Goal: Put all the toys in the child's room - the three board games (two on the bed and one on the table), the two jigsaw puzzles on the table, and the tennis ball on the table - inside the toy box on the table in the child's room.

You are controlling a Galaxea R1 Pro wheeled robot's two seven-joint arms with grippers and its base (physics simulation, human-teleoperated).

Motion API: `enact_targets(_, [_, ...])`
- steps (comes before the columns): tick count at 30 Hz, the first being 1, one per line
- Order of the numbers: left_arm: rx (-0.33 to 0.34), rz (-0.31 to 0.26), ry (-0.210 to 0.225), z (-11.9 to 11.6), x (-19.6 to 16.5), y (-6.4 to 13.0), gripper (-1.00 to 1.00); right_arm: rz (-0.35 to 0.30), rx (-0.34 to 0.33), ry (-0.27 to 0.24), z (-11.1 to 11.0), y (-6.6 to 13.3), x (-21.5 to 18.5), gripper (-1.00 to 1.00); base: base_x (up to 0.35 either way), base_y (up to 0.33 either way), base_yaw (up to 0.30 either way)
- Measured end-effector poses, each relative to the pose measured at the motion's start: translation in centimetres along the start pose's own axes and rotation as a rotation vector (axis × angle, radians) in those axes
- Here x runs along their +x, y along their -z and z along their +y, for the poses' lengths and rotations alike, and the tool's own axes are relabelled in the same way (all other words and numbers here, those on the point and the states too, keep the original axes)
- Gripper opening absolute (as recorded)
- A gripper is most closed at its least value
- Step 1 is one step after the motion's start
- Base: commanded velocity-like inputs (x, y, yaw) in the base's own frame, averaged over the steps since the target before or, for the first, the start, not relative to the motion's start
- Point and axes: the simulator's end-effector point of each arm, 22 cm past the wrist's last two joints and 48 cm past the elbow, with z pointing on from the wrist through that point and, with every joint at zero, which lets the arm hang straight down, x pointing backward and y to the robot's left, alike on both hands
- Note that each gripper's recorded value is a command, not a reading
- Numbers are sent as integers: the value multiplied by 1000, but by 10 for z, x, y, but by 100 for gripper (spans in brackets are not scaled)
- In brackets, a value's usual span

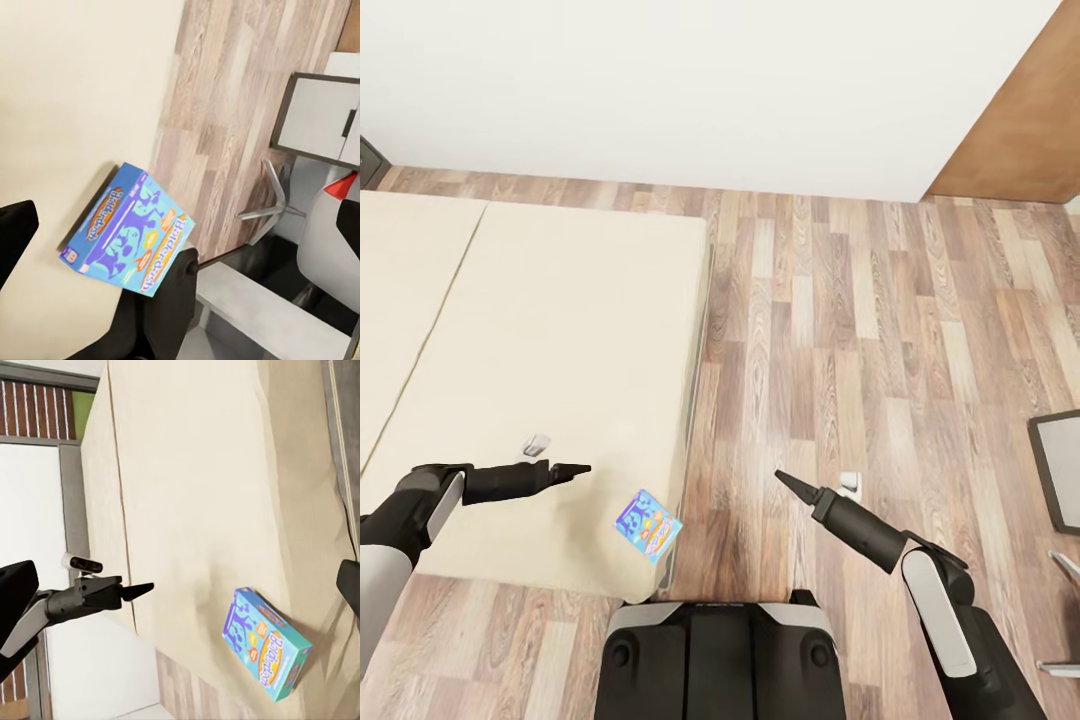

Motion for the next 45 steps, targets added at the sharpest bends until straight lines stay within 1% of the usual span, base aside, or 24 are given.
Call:
enact_targets(8, [2, -8, -9, -5, -4, 4, 100, -9, -3, 5, 1, 1, -2, 100, 0, 0, 0])
enact_targets(30, [9, -31, -35, -21, -16, 15, 100, -28, -25, 35, 18, 4, -11, 100, 0, 0, 0])
enact_targets(37, [13, -39, -44, -26, -19, 18, 100, -74, -31, 74, 23, 7, -22, 100, 0, 0, 0])
enact_targets(45, [16, -47, -53, -32, -23, 22, 100, -86, -27, 78, 24, 13, -19, 100, 0, 0, 0])
